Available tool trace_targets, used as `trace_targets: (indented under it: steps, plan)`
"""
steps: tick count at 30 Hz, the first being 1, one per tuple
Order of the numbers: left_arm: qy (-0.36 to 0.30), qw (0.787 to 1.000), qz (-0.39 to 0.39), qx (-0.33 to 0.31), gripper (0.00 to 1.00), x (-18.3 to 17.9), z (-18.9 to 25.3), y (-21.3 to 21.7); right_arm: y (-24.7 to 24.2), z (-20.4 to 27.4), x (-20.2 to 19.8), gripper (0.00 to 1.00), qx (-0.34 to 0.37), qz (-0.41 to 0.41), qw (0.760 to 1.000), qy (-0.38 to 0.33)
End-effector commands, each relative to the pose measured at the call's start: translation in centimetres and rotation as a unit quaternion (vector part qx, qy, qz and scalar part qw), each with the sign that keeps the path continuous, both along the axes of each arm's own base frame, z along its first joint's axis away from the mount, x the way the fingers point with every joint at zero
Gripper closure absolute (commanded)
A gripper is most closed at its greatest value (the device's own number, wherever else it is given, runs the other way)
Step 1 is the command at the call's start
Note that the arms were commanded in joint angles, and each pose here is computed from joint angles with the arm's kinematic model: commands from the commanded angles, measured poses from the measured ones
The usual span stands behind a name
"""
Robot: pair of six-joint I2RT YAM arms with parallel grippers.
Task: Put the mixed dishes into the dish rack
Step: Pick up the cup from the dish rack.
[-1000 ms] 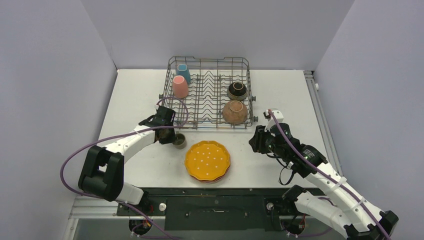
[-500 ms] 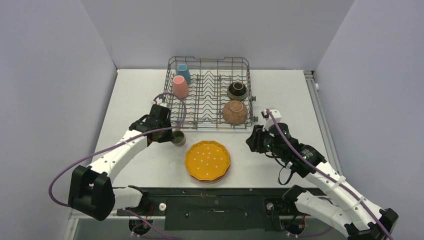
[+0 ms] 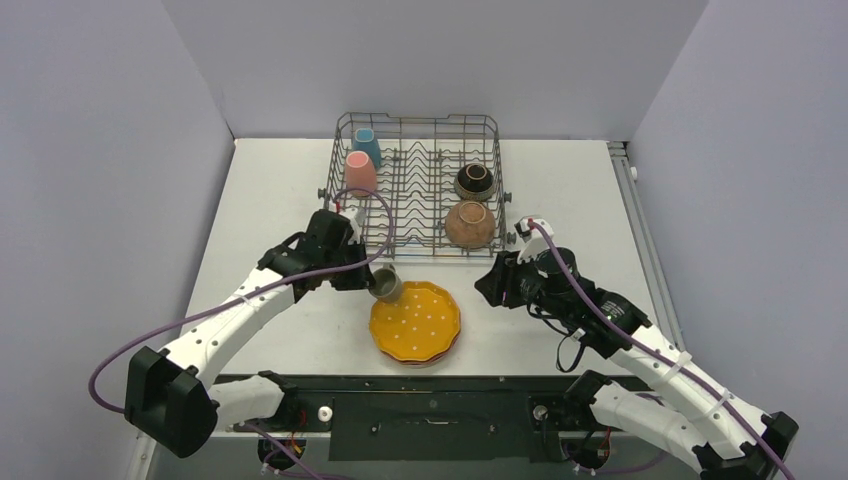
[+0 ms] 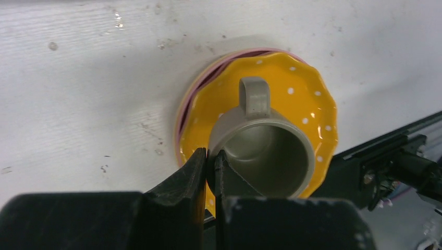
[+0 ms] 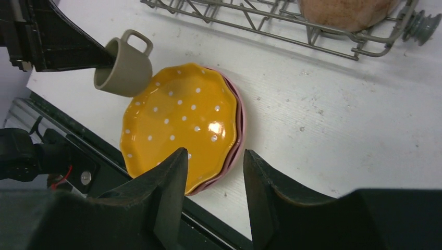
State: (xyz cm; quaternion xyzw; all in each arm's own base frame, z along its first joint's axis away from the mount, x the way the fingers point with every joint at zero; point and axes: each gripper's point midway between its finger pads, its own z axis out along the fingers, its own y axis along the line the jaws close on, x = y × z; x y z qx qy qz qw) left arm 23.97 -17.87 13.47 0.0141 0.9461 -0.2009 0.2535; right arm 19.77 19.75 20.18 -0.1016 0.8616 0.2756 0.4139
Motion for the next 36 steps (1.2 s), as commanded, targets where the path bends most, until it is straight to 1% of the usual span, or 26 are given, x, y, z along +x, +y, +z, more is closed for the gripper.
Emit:
trace_targets:
  steps: [1, 6, 9, 15, 21, 23, 26, 28, 29, 30, 31, 32, 33, 34, 35, 36]
  plan:
    - [-0.043, 0.991, -0.040, -0.117, 1.00, 0.2, 5.2, -4.0, 2.4, 2.4, -0.3, 0.59, 0.080, 0.023, 0.996, -0.015]
    - [-0.040, 0.980, -0.067, -0.183, 1.00, -0.3, 6.5, -6.2, 4.1, 3.3, -0.9, 0.57, 0.149, 0.037, 0.988, -0.004]
    - [-0.042, 0.972, -0.075, -0.220, 1.00, -0.3, 7.5, -7.2, 4.5, 3.7, -1.0, 0.57, 0.174, 0.039, 0.984, -0.004]
    - [-0.036, 0.954, -0.095, -0.281, 1.00, -1.1, 9.1, -8.7, 4.9, 4.9, -1.1, 0.53, 0.205, 0.042, 0.978, -0.012]
    - [-0.015, 0.932, -0.132, -0.338, 1.00, -2.4, 10.4, -10.6, 6.1, 6.0, -1.2, 0.53, 0.218, 0.060, 0.974, -0.008]
    - [-0.012, 0.929, -0.133, -0.346, 1.00, -2.6, 10.4, -10.9, 6.2, 6.3, -1.2, 0.53, 0.221, 0.061, 0.973, -0.011]
    - [-0.017, 0.933, -0.130, -0.334, 1.00, -2.5, 10.3, -11.0, 6.3, 6.4, -1.2, 0.52, 0.223, 0.060, 0.973, -0.012]
    - [-0.025, 0.943, -0.126, -0.308, 1.00, -2.3, 10.0, -10.8, 6.2, 6.3, -1.2, 0.53, 0.222, 0.059, 0.973, -0.011]
    - [-0.033, 0.951, -0.119, -0.282, 1.00, -1.9, 9.7, -10.5, 6.2, 6.2, -1.2, 0.53, 0.220, 0.058, 0.974, -0.012]
    - [-0.023, 0.959, -0.121, -0.256, 1.00, -2.2, 8.7, -10.2, 6.1, 5.9, -1.2, 0.52, 0.216, 0.054, 0.975, -0.009]
    - [-0.037, 0.964, -0.112, -0.240, 1.00, -1.6, 8.9, -10.1, 6.0, 5.7, -1.0, 0.52, 0.209, 0.048, 0.977, -0.008]
    - [-0.030, 0.968, -0.118, -0.222, 1.00, -2.0, 8.2, -10.1, 5.9, 5.3, -0.9, 0.52, 0.201, 0.045, 0.979, -0.003]
    - [-0.041, 0.971, -0.110, -0.210, 1.00, -1.5, 8.6, -10.1, 5.9, 4.9, -0.9, 0.52, 0.193, 0.042, 0.980, 0.000]
    - [-0.032, 0.974, -0.117, -0.193, 1.00, -2.1, 7.9, -10.3, 5.9, 4.7, -0.8, 0.52, 0.188, 0.041, 0.981, 0.003]
    - [-0.047, 0.975, -0.116, -0.182, 1.00, -2.0, 8.4, -10.6, 5.9, 4.6, -0.7, 0.52, 0.182, 0.038, 0.983, 0.002]
    - [-0.042, 0.979, -0.117, -0.160, 1.00, -2.1, 7.7, -10.5, 5.8, 4.0, -0.5, 0.52, 0.170, 0.029, 0.985, 0.007]
